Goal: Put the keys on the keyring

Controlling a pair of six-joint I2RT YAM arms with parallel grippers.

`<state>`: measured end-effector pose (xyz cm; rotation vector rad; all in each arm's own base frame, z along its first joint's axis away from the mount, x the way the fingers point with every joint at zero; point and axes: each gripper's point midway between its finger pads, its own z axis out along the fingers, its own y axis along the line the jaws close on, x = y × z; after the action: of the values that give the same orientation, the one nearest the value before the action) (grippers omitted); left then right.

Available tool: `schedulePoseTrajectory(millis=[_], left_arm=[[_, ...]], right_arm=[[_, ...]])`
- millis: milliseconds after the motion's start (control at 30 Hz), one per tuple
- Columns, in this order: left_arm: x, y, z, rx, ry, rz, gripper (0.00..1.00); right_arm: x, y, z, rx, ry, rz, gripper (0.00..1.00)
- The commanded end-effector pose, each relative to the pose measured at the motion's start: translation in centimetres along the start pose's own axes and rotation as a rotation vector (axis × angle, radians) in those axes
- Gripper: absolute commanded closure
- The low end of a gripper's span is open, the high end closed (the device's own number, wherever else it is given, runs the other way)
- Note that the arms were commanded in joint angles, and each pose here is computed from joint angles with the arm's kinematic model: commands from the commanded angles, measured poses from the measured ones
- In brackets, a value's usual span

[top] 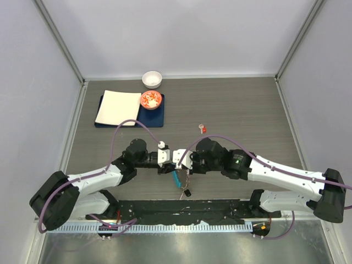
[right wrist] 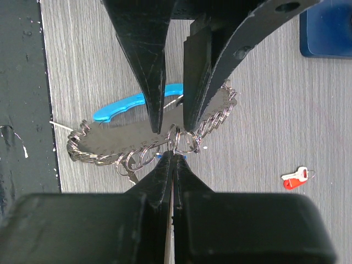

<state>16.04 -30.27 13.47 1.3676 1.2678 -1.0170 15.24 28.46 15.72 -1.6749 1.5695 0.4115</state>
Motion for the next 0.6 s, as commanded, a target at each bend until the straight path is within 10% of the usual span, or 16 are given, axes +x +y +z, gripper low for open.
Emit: schedulePoseTrajectory(millis=[0, 333, 567], left_arm=[[-1.5, 0.6, 0.6, 0.024, -0.026, 0.044, 0.70], [-1.7, 0.4, 0.5, 0.027, -0.035, 0.018, 1.00], [-3.2, 1.7, -1.1, -0.160, -0.139, -0.055, 1.00]], right_arm=[[-3.4, -1.3, -0.9, 0.036, -0.102, -0.023, 0.99], [-3.2, -1.0, -0.9, 0.030, -0.104, -0.013, 0.99], [-2.7, -0.6, -1.1, 0.034, -0.117, 0.023, 0.99]])
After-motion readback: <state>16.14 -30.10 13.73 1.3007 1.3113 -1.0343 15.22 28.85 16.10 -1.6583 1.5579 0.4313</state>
